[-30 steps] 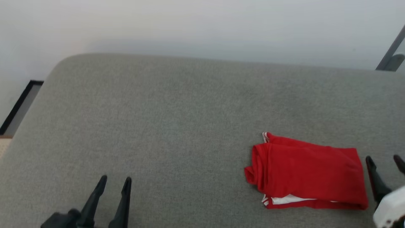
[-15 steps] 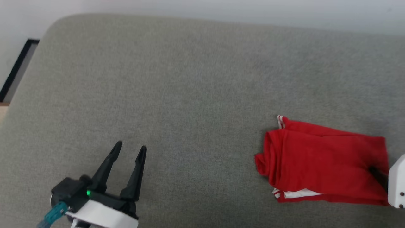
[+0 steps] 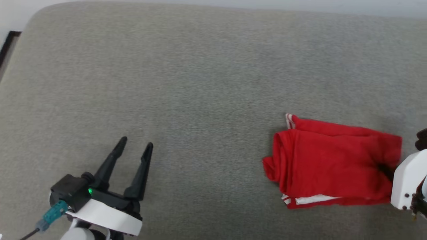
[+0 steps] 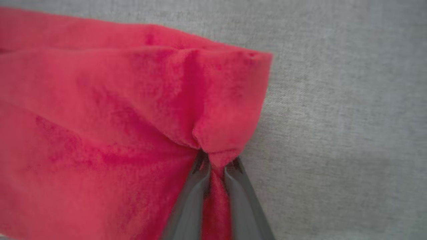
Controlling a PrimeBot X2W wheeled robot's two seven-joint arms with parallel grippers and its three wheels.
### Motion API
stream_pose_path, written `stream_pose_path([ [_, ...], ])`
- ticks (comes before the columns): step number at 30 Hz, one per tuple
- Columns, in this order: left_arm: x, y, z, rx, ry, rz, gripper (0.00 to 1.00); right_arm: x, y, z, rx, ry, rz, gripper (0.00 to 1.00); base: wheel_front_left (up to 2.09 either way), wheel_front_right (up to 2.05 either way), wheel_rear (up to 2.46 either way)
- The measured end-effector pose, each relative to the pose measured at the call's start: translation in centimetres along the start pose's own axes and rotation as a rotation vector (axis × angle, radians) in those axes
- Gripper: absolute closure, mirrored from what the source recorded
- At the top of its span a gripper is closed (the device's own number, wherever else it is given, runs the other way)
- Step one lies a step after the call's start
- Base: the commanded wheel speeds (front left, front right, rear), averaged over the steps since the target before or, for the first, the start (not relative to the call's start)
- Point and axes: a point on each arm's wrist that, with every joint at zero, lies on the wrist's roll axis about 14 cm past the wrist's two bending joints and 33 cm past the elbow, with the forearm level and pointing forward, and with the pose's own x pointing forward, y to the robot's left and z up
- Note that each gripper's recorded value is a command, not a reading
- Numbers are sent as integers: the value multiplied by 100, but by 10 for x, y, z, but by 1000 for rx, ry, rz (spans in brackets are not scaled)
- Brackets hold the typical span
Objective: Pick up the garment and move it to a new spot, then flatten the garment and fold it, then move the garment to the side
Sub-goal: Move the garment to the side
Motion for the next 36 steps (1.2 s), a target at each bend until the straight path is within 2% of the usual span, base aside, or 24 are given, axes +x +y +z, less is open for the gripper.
stream_pose_path([
  [2, 4, -1, 1, 5, -1, -11, 0, -2, -5, 3, 17, -23, -10, 100, 0, 0, 0],
  [7, 36, -10, 11, 47, -29, -99, 0, -23, -60, 26, 111, -168, -145, 100, 0, 0, 0],
  [14, 98, -30, 23, 100, -78, -263, 0, -66, -165, 45, 213, -328, -497, 100, 0, 0, 0],
  [17, 123, -39, 26, 119, -103, -333, 0, -78, -192, 56, 247, -404, -597, 100, 0, 0, 0],
  [21, 151, -52, 23, 125, -125, -413, 0, -94, -223, 63, 235, -459, -745, 100, 0, 0, 0],
  [26, 176, -58, 13, 117, -135, -465, 0, -97, -246, 74, 203, -518, -874, 100, 0, 0, 0],
  [35, 189, -52, -6, 114, -111, -478, 0, -74, -258, 65, 207, -539, -949, 100, 0, 0, 0],
  [36, 189, -51, -6, 116, -112, -476, 0, -71, -258, 65, 207, -542, -950, 88, 0, 0, 0],
])
